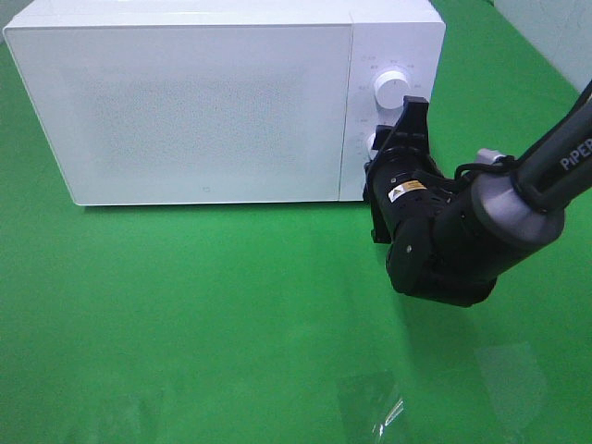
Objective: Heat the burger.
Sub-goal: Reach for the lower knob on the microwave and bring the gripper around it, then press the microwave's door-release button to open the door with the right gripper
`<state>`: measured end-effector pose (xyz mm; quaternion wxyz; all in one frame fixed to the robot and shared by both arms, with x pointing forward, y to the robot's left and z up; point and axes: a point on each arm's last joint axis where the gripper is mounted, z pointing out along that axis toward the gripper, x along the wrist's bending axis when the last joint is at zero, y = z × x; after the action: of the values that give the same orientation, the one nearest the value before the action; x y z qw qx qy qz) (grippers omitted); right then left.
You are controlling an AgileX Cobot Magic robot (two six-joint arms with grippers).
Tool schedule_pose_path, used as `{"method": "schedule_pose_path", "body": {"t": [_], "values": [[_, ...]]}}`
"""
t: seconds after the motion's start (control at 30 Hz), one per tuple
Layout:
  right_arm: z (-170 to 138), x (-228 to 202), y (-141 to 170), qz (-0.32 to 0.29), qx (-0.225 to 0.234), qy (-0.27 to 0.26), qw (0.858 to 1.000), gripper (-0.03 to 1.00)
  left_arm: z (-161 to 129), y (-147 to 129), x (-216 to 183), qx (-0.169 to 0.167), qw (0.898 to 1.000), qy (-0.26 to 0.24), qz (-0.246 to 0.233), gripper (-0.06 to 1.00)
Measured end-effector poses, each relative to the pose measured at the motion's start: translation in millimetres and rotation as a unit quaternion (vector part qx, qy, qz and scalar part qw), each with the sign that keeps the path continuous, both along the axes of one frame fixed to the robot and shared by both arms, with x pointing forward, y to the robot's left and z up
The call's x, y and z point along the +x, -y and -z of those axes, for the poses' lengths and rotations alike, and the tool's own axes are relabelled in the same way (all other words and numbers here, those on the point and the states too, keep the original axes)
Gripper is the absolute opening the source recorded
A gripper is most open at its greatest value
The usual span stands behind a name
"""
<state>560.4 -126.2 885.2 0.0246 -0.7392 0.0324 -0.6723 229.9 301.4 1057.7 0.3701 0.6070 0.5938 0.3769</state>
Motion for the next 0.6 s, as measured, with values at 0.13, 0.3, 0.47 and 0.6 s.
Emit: {"method": "schedule_pose_path", "body": {"t": [0.13, 0.3, 0.47, 0.6], "values": [[1, -1, 0, 0.000, -0.010, -0.003, 1.000, 0.58, 0, 0, 0, 0.000, 1.000, 0.000, 0.000, 0.98], [-10, -7, 5, -0.015, -0.037, 0.006, 0.999, 0.74, 0, 0, 0, 0.000, 1.000, 0.000, 0.000, 0.98], [-15, -21, 12, -0.042, -0.065, 0.004, 0.997, 0.74, 0, 0, 0, 0.000, 1.000, 0.000, 0.000, 0.98], [-20, -28, 16, -0.049, -0.082, 0.008, 0.995, 0.74, 0, 0, 0, 0.000, 1.000, 0.000, 0.000, 0.98]]}}
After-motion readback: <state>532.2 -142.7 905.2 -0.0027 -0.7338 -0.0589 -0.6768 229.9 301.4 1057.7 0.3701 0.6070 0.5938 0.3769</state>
